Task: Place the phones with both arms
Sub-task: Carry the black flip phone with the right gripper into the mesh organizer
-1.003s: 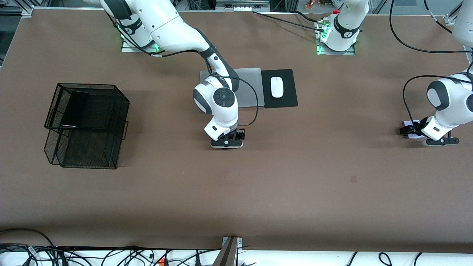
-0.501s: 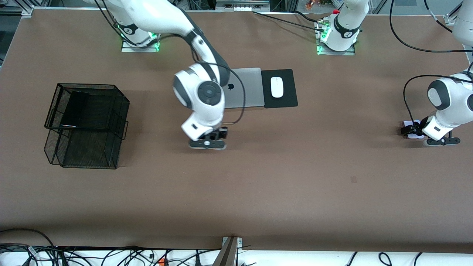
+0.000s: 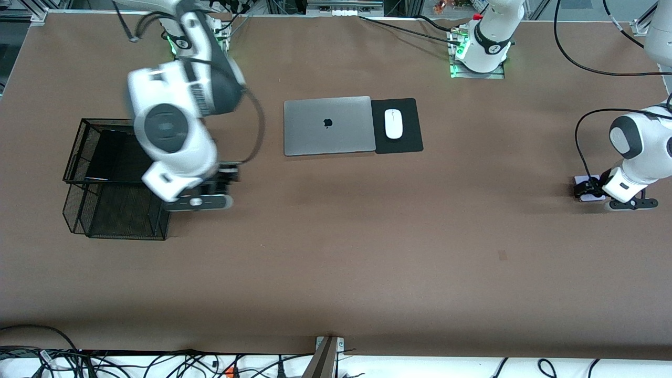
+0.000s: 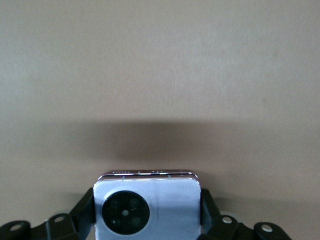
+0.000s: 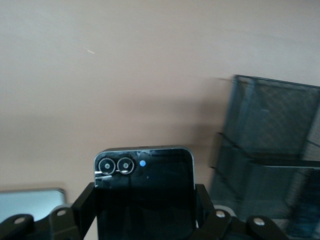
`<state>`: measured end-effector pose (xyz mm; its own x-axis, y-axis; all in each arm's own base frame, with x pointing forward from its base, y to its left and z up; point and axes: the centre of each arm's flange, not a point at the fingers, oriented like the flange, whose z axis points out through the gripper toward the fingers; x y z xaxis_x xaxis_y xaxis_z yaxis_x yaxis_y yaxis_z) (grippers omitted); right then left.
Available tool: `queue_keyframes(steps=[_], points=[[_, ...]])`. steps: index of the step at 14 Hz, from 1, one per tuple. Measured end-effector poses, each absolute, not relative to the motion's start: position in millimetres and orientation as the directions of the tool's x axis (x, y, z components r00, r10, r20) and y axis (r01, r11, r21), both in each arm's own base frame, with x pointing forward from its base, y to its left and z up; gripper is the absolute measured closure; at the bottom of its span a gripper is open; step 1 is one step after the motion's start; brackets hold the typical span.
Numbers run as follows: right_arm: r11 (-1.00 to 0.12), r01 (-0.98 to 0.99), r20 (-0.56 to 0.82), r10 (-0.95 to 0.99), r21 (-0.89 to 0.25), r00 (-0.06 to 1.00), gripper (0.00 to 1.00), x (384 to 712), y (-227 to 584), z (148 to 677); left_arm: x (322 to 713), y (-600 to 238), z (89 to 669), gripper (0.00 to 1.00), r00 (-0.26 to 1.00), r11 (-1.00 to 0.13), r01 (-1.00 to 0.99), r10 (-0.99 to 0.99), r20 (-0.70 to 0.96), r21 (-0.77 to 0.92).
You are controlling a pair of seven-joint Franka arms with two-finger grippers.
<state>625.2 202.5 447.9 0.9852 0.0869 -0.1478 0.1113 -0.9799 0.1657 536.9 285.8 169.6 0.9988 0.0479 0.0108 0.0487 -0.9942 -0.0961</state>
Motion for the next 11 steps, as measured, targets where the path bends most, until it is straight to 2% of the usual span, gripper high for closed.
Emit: queue_keyframes(steps=[3,6,11], points=[[-0.982,0.118,-0.202,0.087,0.147,0.975,0.19,617.6,101.1,452.6,546.4,285.4,176.6,0.15,0.999,-0.994,0.043,0.044,0.000,-0.097],[-0.992,0.074,-0.266,0.045,0.102,0.963,0.19,599.8,20.7,436.0,563.7,274.1,187.6,0.15,0.999,-0.993,0.048,0.048,0.005,-0.104],[-0.996,0.007,-0.354,-0.023,0.084,0.935,0.19,569.1,-27.3,370.1,588.6,254.9,204.8,0.15,0.998,-0.992,0.058,0.057,0.010,-0.115]])
